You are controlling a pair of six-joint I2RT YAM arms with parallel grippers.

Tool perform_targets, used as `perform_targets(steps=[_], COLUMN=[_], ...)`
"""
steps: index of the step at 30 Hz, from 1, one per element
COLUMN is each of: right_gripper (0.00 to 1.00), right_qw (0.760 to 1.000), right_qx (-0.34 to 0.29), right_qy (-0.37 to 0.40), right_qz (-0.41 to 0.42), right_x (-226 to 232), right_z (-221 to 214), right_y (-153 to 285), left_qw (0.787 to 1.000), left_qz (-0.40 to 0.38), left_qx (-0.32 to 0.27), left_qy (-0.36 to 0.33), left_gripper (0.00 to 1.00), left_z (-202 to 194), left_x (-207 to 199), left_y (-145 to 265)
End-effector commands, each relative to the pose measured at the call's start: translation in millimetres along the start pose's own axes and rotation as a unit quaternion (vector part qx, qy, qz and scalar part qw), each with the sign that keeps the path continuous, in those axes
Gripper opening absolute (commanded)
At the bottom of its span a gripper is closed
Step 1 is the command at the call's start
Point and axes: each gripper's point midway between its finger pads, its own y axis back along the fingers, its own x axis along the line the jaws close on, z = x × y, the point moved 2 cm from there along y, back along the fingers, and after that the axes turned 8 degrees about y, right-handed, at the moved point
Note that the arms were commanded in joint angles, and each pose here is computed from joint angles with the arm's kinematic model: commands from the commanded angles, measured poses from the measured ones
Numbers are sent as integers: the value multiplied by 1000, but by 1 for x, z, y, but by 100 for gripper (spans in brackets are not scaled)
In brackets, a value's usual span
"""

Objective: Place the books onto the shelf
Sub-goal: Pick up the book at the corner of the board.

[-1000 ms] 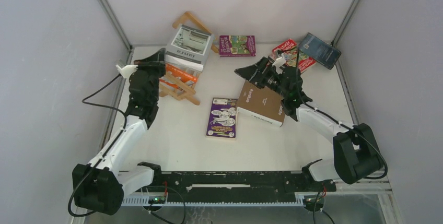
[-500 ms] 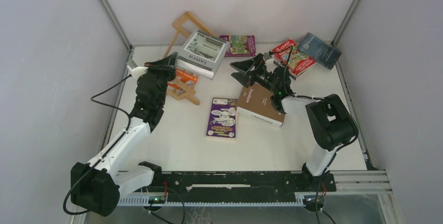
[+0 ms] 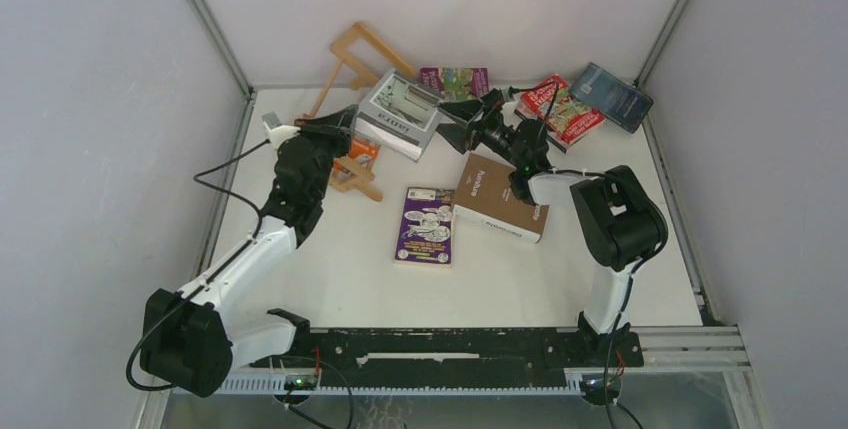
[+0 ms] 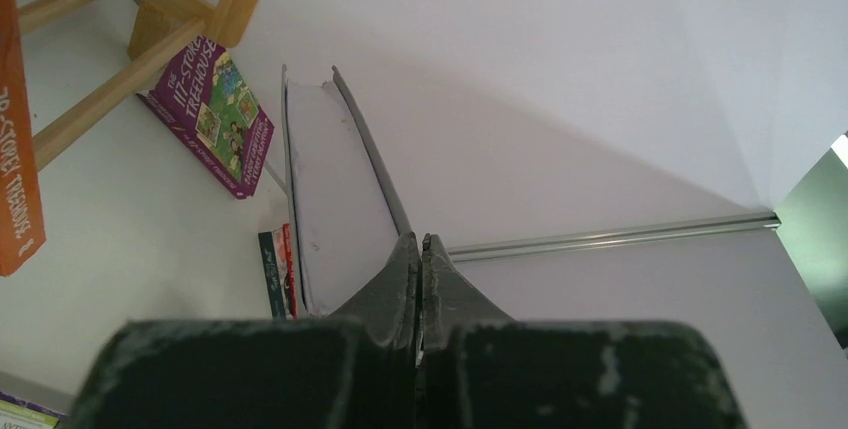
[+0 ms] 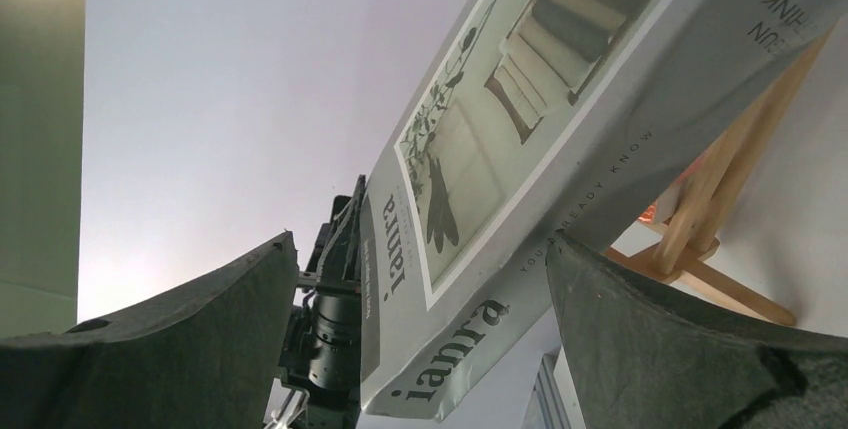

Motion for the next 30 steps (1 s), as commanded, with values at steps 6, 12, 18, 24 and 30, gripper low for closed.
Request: perform_targets(steps=[6,12,18,24,30], right_gripper=[99,99,99,99,99], right_qw=[998,998,999,999,999], right_qx=[4,5,6,14,17], right_qy=[22,33,30,32,22], right_qz=[62,48,44,32,21], right_x=[33,34,32,27,14], right_z=[-3,-3,-4,-9,-10], right_y=[-8,-2,0,3,2], left_qw=[997,997,997,996,996], left_qz=[-66,-73,-77,-82,-85], left_qx=[17,19,17,12,13], left_qy=[31,30,29,26,31], left_gripper=[0,0,0,0,0], left_z=[-5,-6,-5,0,0], left_x=[-38,-45,-48,-52,-54], left_y=[4,2,0,-2,-5])
